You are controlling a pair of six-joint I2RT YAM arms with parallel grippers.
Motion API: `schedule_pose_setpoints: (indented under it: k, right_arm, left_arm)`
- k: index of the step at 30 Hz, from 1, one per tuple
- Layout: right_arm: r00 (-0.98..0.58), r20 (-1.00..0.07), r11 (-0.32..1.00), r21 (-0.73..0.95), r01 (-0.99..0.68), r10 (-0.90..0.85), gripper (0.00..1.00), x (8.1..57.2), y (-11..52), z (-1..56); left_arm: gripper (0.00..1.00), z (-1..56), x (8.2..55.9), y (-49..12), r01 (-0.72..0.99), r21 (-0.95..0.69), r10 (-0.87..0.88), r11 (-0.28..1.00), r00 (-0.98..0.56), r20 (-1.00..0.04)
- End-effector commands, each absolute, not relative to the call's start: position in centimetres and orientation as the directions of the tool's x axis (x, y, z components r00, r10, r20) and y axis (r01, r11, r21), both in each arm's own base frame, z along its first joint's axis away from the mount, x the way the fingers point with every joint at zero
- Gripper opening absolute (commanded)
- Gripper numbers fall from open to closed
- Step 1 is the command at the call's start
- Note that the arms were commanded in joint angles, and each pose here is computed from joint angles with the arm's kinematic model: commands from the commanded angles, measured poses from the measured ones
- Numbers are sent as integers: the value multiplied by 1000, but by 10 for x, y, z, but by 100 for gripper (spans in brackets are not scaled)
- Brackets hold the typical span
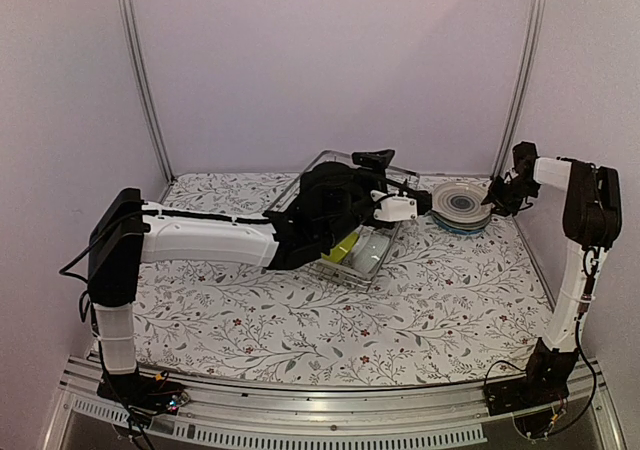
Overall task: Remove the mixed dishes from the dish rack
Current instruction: Place the plate with another plate, then grab the plate from the dish rack.
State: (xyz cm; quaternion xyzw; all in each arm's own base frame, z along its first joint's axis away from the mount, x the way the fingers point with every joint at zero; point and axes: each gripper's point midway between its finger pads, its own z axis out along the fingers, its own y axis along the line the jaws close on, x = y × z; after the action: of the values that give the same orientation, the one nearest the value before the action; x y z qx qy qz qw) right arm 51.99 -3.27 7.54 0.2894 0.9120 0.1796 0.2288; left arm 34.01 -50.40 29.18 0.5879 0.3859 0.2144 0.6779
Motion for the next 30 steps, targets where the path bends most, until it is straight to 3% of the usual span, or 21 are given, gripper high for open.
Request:
schedule_pose_setpoints:
  k: [1,7,11,16,22,30]
  right_arm:
    - [-731,-387,815,411,408,562,38,526,-35,99]
    - [-743,-368,817,399,416,558,41,523,-35,89]
    - [-743,-371,819,394,416,556,46,520,-36,91]
    - [-728,-414,826,409,388,547,61,516,-34,118]
    - [-687,-492,836,432,340,534,85,506,-32,162]
    - [-665,-553,848,464,255,502,90,491,-11,208]
  left_arm:
    - [100,316,342,-497,146,949,732,278,608,-308]
    - [100,314,347,-498,180,937,726,300,595,-346]
    - [99,316,358,-497,266,892,700,364,554,-451]
    - [100,323,375,-494,419,786,632,454,470,-616]
    - [99,322,392,-498,520,676,568,522,380,-730]
    - [99,298,412,-513,675,481,491,560,198,-848]
